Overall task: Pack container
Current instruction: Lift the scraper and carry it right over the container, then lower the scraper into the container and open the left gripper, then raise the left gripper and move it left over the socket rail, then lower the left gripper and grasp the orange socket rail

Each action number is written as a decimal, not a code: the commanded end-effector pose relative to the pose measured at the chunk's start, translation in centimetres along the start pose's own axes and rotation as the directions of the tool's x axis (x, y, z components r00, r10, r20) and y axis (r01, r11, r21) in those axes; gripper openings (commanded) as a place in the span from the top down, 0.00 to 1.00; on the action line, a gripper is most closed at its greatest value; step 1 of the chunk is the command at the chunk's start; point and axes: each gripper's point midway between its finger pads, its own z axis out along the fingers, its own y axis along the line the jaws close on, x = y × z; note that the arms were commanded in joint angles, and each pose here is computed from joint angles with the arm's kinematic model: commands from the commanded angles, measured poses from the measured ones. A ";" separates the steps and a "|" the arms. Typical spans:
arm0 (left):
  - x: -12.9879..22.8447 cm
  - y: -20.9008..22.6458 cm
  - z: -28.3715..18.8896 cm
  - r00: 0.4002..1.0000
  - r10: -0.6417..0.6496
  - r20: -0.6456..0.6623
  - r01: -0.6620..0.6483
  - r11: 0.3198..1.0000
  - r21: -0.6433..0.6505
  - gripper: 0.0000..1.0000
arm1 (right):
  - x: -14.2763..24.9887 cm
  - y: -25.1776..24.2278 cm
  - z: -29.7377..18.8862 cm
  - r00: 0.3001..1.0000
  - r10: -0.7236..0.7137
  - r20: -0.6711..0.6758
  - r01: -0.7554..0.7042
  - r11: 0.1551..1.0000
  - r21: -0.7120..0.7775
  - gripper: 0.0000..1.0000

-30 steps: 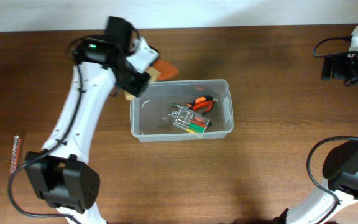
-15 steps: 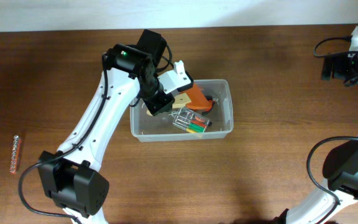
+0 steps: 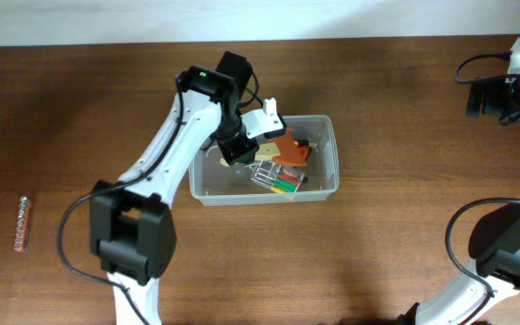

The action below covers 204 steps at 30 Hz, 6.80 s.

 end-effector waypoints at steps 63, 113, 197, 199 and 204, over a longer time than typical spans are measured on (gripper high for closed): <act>26.2 7.9 -28.6 0.276 -0.855 0.439 0.917 0.097 -0.387 0.01 | 0.0 0.2 0.3 1.000 -0.006 -0.004 0.006 1.000 -0.008 0.01; 45.2 7.8 -17.0 0.358 -0.926 0.118 0.864 0.280 -0.419 0.01 | 0.0 0.2 0.3 1.000 -0.006 -0.004 0.006 1.000 -0.008 0.01; 51.4 9.6 -1.8 0.316 -0.947 -0.061 0.908 0.320 -0.271 0.01 | 0.0 0.2 0.3 1.000 -0.006 -0.004 0.006 1.000 -0.008 0.01; 52.0 9.4 -2.0 0.304 -0.951 -0.061 0.910 0.309 -0.278 0.01 | 0.0 0.2 0.3 1.000 -0.006 -0.004 0.006 1.000 -0.008 0.01; 53.4 9.0 -2.2 0.272 -0.961 -0.043 0.919 0.273 -0.285 0.01 | 0.0 0.2 0.3 1.000 -0.006 -0.004 0.006 1.000 -0.008 0.01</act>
